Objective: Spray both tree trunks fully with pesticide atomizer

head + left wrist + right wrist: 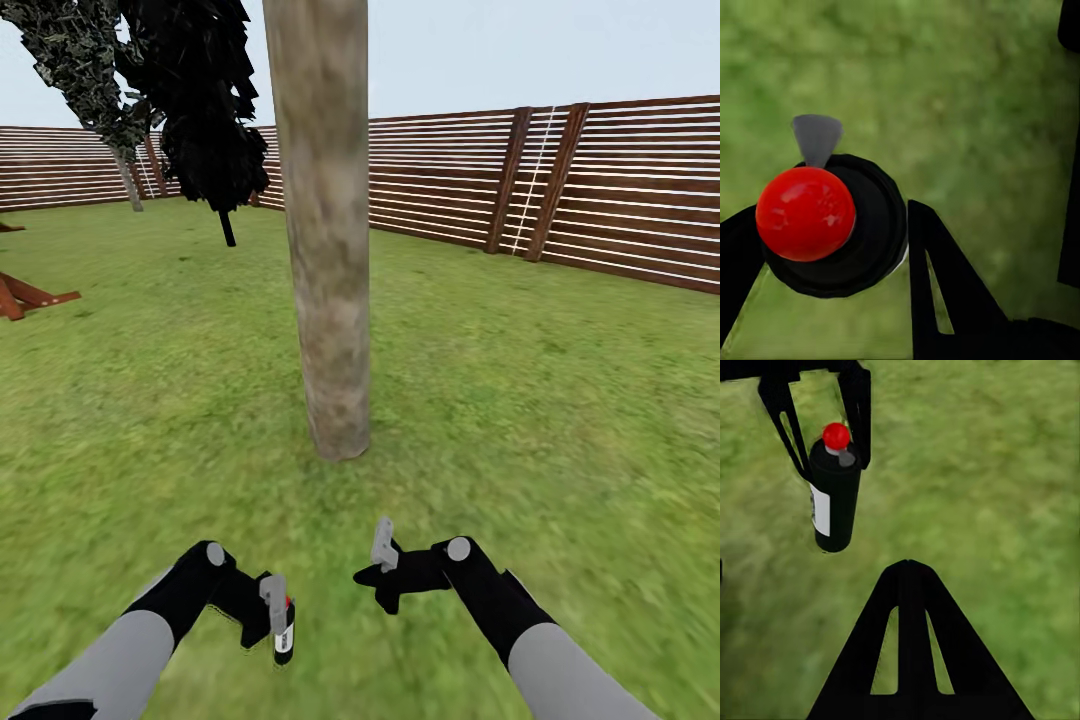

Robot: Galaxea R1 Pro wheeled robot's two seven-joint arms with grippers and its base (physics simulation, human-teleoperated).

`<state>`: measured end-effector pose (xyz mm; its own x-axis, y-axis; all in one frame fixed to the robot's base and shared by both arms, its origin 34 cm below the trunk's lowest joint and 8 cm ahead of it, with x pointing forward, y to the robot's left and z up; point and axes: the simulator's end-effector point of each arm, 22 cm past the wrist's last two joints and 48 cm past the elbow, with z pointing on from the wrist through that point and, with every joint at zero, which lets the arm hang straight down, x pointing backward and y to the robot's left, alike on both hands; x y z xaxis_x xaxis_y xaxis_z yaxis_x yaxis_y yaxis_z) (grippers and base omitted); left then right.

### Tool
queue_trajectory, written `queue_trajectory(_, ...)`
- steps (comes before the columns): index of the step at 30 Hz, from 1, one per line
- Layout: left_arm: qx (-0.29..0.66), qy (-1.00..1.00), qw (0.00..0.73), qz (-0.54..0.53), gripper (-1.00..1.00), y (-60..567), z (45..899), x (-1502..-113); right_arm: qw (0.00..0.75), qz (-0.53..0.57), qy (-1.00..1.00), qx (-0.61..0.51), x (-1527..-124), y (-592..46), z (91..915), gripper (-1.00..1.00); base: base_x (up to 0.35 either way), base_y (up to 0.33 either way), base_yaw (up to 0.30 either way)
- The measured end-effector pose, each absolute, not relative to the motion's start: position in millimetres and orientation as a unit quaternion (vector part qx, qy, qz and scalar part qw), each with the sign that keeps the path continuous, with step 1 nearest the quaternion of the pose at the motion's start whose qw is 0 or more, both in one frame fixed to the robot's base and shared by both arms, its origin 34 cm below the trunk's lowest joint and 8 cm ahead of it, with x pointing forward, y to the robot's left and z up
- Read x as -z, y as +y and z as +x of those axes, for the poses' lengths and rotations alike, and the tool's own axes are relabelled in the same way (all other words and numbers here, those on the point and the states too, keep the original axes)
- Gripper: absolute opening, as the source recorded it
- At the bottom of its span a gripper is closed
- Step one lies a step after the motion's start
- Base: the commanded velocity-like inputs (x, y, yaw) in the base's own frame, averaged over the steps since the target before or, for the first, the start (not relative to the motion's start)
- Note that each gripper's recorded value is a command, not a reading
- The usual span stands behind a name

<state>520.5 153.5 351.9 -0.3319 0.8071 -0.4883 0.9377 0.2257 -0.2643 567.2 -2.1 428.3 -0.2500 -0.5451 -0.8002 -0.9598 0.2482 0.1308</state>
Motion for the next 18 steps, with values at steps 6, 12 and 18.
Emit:
queue_trajectory(6, 0.258, 0.766, 0.142, 0.571, -1.0, 140, 534, -362, 0.322, -0.521, 0.72, -0.326, -430, 1, 566, -1.0, 0.0, 0.0, 0.0)
queue_trajectory(12, 0.269, 0.757, 0.156, 0.574, -1.0, 115, 539, -370, 0.323, -0.522, 0.719, -0.327, -431, 3, 566, -1.0, 0.0, 0.0, 0.0)
queue_trajectory(18, 0.273, 0.751, 0.168, 0.577, -1.0, 98, 546, -377, 0.327, -0.523, 0.717, -0.325, -434, 3, 569, -1.0, 0.0, 0.0, 0.0)
